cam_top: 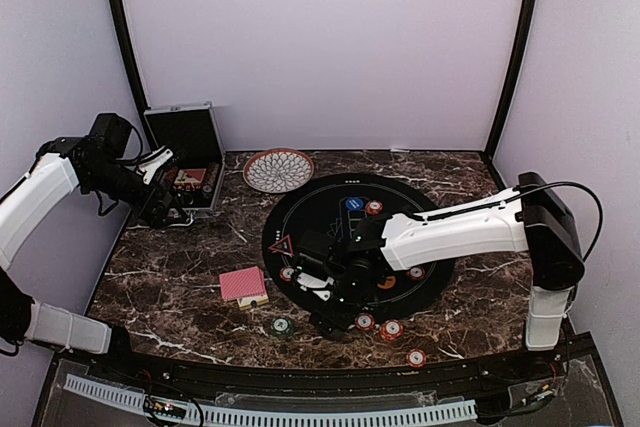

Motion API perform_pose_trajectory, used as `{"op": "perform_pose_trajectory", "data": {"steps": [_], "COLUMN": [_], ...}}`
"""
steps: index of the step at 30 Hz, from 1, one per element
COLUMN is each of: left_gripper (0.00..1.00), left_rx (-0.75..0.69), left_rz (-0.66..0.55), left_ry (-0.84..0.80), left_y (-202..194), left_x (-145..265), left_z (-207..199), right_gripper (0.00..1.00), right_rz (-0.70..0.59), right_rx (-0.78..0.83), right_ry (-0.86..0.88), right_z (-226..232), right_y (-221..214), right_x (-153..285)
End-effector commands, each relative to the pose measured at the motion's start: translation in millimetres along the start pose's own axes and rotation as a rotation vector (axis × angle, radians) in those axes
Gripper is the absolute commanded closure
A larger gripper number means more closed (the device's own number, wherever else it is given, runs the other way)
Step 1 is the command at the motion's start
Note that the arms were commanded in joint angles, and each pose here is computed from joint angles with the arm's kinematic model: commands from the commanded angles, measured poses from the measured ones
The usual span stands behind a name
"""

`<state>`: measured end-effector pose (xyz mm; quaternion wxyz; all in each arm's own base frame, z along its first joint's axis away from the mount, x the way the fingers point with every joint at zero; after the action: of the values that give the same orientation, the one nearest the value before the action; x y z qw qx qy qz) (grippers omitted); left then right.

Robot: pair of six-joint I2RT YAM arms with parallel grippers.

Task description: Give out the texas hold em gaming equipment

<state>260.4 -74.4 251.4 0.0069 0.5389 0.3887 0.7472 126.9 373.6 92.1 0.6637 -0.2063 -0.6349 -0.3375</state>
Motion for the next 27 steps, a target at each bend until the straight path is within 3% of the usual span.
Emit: {"op": "perform_pose_trajectory", "data": {"steps": [1,16,27], "left_gripper": [0.01,0.01,0.01], "left_rx": [-0.007,-0.011,-0.014], "left_rz": [-0.017,-0.014,-0.009], "left_ry": [-0.014,-0.009,-0.002], "left_y": [5.5,4.3,3.9], "left_x": [6.8,7.3,8.2], "left_z": [-3.6,-4.2,-3.4], "right_gripper": [0.21,0.35,0.61], "right_rz": [-0.007,0.007,0.004], "right_rx": [0.015,0.023,0.026], "right_ry": [0.029,0.039,0.038], "right_z": [9.0,11.1,11.2], "right_y": [4.7,5.7,6.1], "right_x": [-0.9,-5.0,-1.2]}}
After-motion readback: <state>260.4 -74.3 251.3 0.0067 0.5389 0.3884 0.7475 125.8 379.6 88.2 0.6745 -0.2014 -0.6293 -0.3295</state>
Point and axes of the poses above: each gripper's point midway between its finger pads, its own x axis back along the fingers, its own z axis along the line the jaws close on, y = z × x, the point moved 5 cm from there along x, back along the fingers, and after that the axes turned 14 degrees about -x, right-handed, at the moved point
